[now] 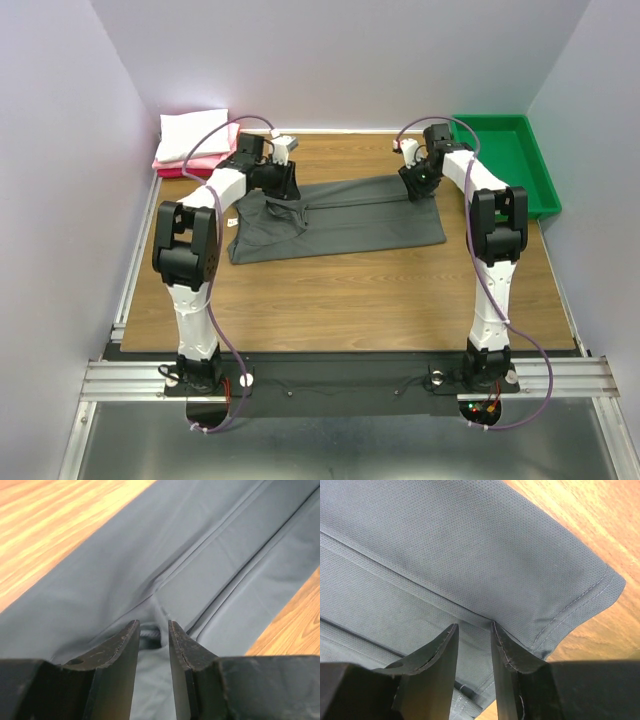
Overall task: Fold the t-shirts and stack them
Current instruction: Fold the tshirt
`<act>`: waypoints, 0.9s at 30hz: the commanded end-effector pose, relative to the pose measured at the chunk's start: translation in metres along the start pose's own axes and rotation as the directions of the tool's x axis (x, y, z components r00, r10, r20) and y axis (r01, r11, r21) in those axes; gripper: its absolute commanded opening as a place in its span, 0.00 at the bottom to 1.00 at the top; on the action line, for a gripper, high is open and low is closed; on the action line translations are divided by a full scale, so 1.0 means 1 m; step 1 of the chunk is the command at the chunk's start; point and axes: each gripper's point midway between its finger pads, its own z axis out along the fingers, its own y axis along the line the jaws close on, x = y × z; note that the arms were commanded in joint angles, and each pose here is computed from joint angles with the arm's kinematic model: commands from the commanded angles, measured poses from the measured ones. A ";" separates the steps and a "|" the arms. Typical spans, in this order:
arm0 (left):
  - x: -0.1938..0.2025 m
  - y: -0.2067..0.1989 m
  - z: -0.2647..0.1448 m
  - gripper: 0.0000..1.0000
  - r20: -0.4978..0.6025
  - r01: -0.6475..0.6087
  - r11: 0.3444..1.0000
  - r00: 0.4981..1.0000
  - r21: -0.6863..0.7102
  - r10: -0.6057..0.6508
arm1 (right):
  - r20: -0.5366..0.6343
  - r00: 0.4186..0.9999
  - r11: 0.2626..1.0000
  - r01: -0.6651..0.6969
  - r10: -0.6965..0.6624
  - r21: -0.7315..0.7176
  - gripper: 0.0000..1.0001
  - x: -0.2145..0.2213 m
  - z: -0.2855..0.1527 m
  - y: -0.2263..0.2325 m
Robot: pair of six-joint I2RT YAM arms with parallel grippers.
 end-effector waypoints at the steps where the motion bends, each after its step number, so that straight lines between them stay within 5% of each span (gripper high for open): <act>1: -0.018 -0.016 0.011 0.41 0.020 -0.058 0.998 0.998 0.009 0.058 | 0.114 0.990 0.993 0.067 -0.079 0.102 0.38 -0.041 -0.036 -0.024; 16: 0.001 -0.005 0.053 0.44 -0.076 -0.135 0.989 0.989 -0.064 0.130 | 0.160 0.977 0.981 0.114 -0.138 0.154 0.45 -0.062 -0.057 -0.035; 27: 0.006 -0.005 0.061 0.43 -0.102 -0.146 0.988 0.985 -0.056 0.140 | 0.065 0.985 0.980 0.149 -0.158 0.134 0.44 -0.027 -0.035 -0.035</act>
